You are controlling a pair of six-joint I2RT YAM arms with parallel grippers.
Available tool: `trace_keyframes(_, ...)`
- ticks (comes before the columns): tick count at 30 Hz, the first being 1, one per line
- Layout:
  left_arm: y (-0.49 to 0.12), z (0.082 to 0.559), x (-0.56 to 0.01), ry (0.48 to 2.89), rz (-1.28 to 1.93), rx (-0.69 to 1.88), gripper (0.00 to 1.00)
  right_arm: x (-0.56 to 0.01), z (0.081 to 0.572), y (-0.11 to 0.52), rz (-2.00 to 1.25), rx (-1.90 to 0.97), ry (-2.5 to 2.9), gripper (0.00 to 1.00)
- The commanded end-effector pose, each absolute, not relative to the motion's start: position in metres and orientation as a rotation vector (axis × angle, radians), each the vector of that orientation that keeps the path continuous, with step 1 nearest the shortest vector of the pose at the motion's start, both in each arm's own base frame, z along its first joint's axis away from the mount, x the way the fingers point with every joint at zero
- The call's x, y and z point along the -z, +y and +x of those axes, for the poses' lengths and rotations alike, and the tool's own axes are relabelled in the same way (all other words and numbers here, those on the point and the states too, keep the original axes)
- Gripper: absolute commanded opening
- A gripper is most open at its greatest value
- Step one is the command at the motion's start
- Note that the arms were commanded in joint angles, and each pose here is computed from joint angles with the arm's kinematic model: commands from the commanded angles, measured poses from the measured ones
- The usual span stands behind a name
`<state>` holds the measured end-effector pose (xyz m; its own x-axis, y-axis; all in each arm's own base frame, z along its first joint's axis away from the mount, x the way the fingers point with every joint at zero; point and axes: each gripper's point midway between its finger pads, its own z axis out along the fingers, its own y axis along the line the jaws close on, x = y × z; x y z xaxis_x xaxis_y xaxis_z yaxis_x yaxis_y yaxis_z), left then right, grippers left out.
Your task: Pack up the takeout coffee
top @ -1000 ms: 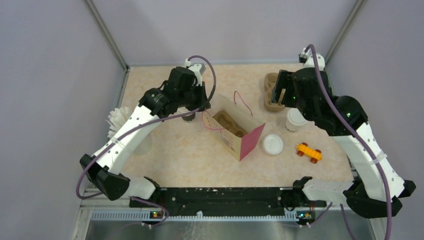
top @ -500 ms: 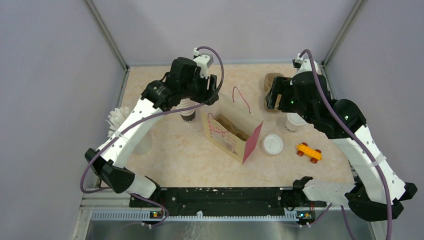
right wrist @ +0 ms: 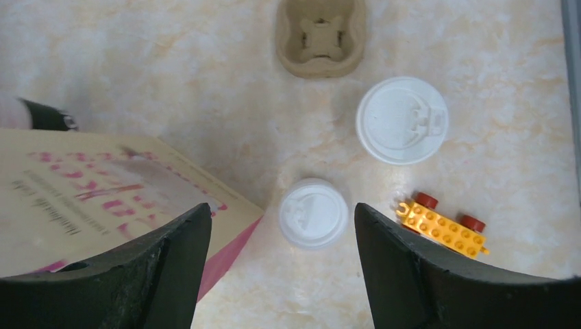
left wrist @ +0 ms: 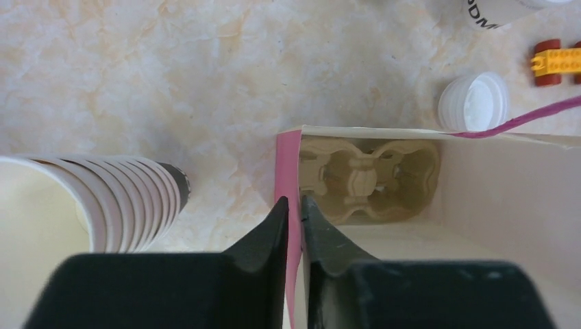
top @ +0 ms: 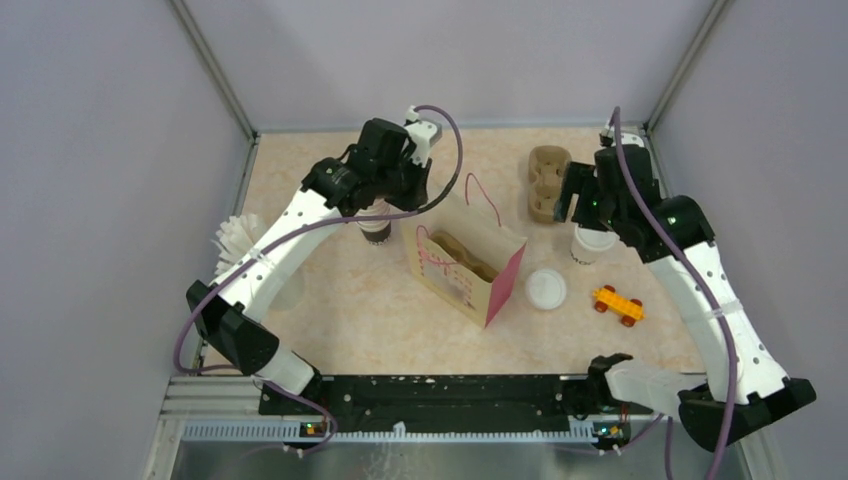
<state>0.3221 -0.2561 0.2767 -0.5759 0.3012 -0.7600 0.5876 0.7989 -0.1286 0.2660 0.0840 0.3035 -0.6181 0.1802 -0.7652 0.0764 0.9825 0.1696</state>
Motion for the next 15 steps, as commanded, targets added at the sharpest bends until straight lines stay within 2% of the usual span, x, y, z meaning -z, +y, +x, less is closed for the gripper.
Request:
trace_keyframes(1,-0.26,0.327,-0.292,2.167,0.652,0.499,0.09,-0.272,0.282,0.048,0.281,-0.034,2.275,0.76)
trace_keyframes(3,-0.257,0.325,-0.302,2.166,0.61,0.502,0.0,-0.263,0.29,0.036,0.346,-0.037,2.286,0.79)
trace_keyframes(10,-0.257,0.308,-0.341,2.12,0.374,0.667,0.0,-0.248,0.323,0.009,0.382,0.068,2.341,0.83)
trace_keyframes(15,-0.237,0.301,-0.35,2.108,0.282,0.626,0.0,-0.227,0.338,-0.003,0.376,0.073,2.394,0.86)
